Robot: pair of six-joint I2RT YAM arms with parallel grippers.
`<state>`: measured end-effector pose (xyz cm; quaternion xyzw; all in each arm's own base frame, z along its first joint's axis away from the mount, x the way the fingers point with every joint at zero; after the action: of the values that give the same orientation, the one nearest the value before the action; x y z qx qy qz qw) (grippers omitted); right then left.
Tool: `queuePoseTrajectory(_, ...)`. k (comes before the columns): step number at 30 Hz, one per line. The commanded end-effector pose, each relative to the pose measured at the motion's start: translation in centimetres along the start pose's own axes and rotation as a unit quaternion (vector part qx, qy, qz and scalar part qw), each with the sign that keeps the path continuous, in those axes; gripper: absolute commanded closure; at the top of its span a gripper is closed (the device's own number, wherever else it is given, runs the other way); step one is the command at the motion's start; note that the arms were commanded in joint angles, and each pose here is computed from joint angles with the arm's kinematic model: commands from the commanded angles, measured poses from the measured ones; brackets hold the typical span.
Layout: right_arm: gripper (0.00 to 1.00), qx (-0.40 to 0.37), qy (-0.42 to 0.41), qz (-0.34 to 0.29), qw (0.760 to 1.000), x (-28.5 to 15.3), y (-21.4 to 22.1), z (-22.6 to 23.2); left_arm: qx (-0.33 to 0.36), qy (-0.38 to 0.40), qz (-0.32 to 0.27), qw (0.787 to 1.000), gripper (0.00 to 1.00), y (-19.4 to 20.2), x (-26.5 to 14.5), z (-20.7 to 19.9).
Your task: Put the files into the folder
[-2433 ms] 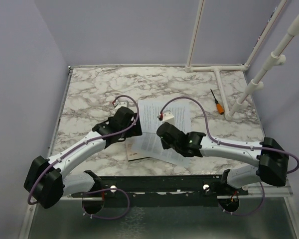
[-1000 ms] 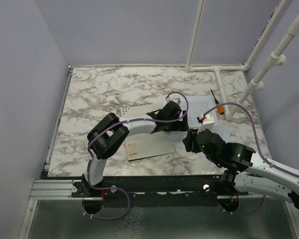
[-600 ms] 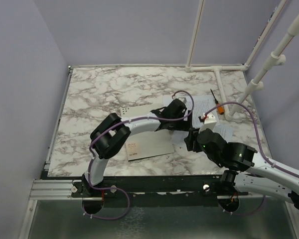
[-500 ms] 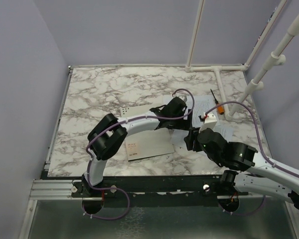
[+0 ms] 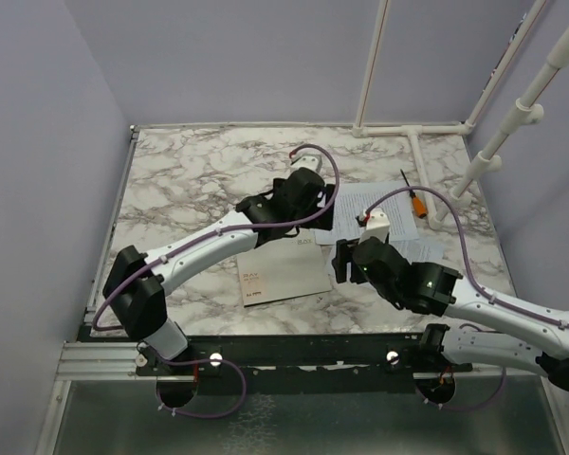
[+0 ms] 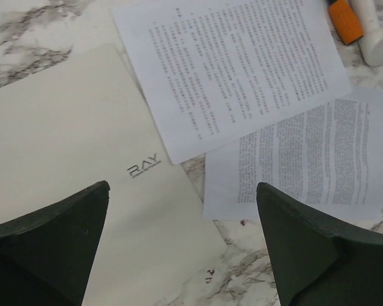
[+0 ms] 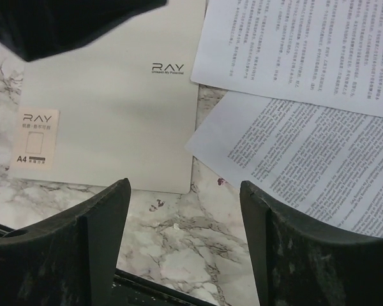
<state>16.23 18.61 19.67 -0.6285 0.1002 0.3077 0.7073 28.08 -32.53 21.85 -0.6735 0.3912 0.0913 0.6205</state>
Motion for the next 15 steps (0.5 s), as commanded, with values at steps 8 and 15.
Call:
queuePoseTrajectory(8, 0.2, -0.005, -0.083, 0.037, 0.996, 5.5, -1.8, 4.2, -0.06, -0.131, -0.002, 0.99, 0.01, 3.3, -4.8, 12.1)
queuePoseTrajectory(15, 0.11, 0.013, -0.11, 0.085, 0.99, 9.5, -1.1, 5.0, -0.115, -0.112, 0.007, 0.987, 0.01, 6.1, -5.3, 15.6)
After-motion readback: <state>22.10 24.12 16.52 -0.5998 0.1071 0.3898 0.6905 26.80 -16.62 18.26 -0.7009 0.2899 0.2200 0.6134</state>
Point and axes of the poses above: each gripper's point midway between its finger pads, its own x axis out along the fingers, its own z axis along the line the jaws close on, y = z × x, the point moved 4 cm from there along -x, back along the fingers, and after that the axes turned 3 degrees about x, right-handed, at the moved point
